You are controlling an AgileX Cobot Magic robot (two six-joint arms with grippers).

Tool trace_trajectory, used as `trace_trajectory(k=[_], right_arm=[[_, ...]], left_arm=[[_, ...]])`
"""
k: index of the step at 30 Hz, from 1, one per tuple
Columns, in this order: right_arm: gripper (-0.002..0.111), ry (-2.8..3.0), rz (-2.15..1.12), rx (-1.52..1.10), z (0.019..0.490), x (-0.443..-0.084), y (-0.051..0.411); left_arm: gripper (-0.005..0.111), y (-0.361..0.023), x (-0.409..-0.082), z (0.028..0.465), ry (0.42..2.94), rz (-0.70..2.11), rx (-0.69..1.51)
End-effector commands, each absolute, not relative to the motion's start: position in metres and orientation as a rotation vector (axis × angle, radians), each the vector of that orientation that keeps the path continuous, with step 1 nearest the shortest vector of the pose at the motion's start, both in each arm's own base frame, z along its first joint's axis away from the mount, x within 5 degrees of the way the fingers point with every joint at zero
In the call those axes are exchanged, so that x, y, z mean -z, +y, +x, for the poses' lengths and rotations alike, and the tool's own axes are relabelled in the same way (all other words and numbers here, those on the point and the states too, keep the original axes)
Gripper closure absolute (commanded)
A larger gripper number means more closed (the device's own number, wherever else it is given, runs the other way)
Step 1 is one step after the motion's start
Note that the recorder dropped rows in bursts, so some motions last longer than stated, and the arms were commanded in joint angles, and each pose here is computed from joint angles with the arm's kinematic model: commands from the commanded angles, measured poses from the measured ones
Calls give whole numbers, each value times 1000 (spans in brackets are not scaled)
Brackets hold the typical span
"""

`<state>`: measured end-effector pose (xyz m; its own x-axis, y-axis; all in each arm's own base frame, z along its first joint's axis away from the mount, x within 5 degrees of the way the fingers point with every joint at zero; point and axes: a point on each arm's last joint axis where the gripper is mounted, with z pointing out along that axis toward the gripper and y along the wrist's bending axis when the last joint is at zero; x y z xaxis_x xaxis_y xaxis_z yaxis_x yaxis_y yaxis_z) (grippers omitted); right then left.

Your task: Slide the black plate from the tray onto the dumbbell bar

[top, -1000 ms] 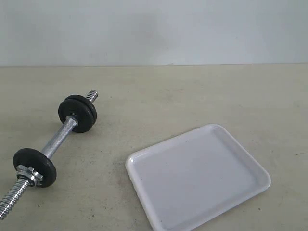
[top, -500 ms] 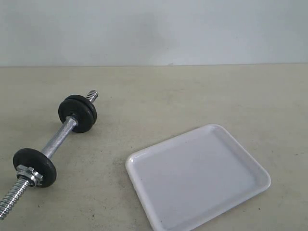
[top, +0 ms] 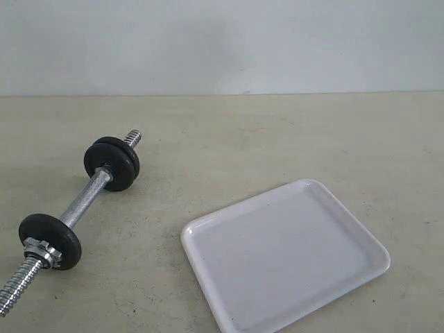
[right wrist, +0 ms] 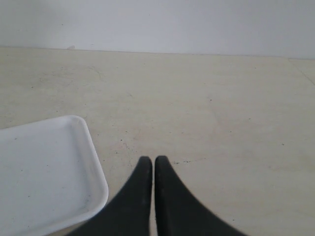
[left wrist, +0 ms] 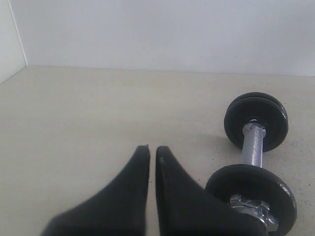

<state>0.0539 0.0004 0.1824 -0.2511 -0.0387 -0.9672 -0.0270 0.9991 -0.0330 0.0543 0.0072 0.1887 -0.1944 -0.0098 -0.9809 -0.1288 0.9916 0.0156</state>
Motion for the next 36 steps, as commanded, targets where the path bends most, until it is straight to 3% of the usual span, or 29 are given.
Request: trace_trajectory(k=[1, 36], right_arm=[[108, 1816, -44, 16, 54, -183, 0], [108, 1816, -44, 16, 54, -183, 0]], left_arm=[[102, 7, -187, 54, 1766, -101, -96], [102, 9, -187, 54, 1766, -118, -147]])
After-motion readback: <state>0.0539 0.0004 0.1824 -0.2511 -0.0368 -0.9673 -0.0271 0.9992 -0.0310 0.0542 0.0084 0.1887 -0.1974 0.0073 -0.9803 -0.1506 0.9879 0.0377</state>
